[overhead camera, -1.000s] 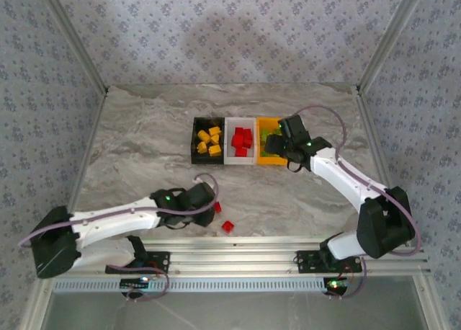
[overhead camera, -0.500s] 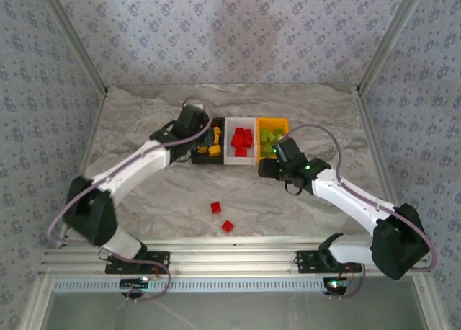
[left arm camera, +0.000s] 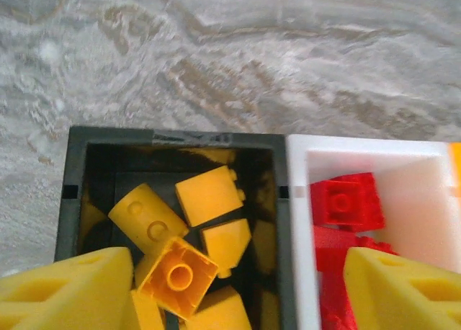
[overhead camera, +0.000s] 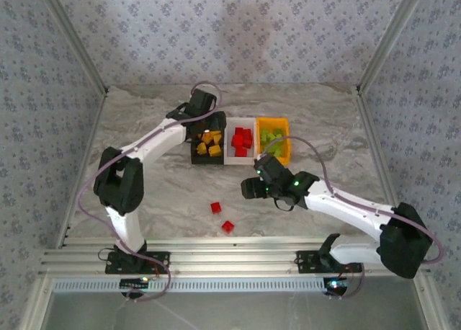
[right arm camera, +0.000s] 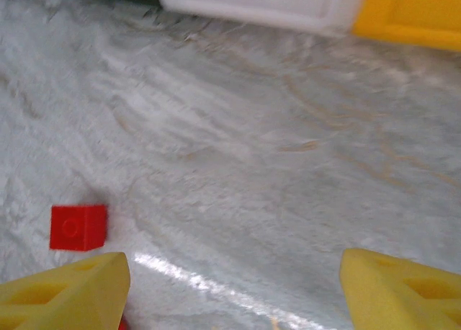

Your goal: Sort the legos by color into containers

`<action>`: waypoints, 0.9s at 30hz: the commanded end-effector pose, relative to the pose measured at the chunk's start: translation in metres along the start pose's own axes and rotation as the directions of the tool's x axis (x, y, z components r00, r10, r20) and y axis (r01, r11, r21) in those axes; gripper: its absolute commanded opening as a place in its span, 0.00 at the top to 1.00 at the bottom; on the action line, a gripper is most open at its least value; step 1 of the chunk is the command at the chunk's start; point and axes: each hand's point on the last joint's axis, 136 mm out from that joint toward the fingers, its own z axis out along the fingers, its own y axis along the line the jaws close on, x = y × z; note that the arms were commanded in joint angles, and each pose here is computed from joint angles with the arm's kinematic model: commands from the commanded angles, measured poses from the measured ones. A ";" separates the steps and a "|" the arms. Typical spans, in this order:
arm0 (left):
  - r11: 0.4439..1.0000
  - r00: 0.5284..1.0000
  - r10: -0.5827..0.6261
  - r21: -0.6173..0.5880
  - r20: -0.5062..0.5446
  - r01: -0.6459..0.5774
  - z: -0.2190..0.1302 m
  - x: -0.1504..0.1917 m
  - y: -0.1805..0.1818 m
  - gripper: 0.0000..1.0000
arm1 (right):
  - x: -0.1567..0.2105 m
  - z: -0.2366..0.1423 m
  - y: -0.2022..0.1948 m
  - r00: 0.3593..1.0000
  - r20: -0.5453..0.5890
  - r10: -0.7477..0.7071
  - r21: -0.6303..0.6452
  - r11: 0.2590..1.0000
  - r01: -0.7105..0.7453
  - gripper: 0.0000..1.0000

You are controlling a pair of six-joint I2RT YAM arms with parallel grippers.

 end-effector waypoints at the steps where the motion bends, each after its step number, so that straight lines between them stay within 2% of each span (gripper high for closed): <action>1: 0.988 0.988 -0.023 0.156 0.150 0.000 -0.080 -0.036 -0.035 0.14 | 0.009 0.010 0.029 0.995 -0.043 -0.093 -0.057 0.994 0.091 0.21; 5: 0.972 0.979 -0.047 0.236 0.199 -0.002 -0.134 -0.018 -0.038 0.01 | 0.033 0.022 0.058 0.965 -0.130 -0.228 -0.102 0.971 0.215 0.21; 7: 0.967 0.977 -0.046 0.254 0.208 -0.009 -0.158 0.000 -0.033 0.01 | 0.052 0.025 0.071 0.935 -0.173 -0.309 -0.120 0.949 0.291 0.20; 10: 0.976 0.979 -0.045 0.216 0.197 0.001 -0.176 0.035 -0.008 0.01 | 0.079 0.029 0.085 0.887 -0.230 -0.401 -0.146 0.915 0.376 0.20; 16: 0.982 0.979 -0.139 0.145 0.149 0.117 -0.184 0.102 0.052 0.01 | 0.109 0.042 0.095 0.832 -0.294 -0.470 -0.158 0.883 0.443 0.20; 21: 0.982 0.978 -0.181 0.070 0.108 0.174 -0.179 0.140 0.084 0.01 | 0.122 0.057 0.092 0.805 -0.332 -0.491 -0.129 0.869 0.477 0.23; 25: 0.980 0.975 -0.200 0.043 0.100 0.196 -0.179 0.151 0.096 0.01 | 0.126 0.063 0.090 0.800 -0.343 -0.492 -0.114 0.868 0.484 0.32; 27: 0.977 0.972 -0.210 0.046 0.101 0.206 -0.179 0.153 0.097 0.01 | 0.123 0.063 0.091 0.803 -0.333 -0.495 -0.113 0.866 0.487 0.44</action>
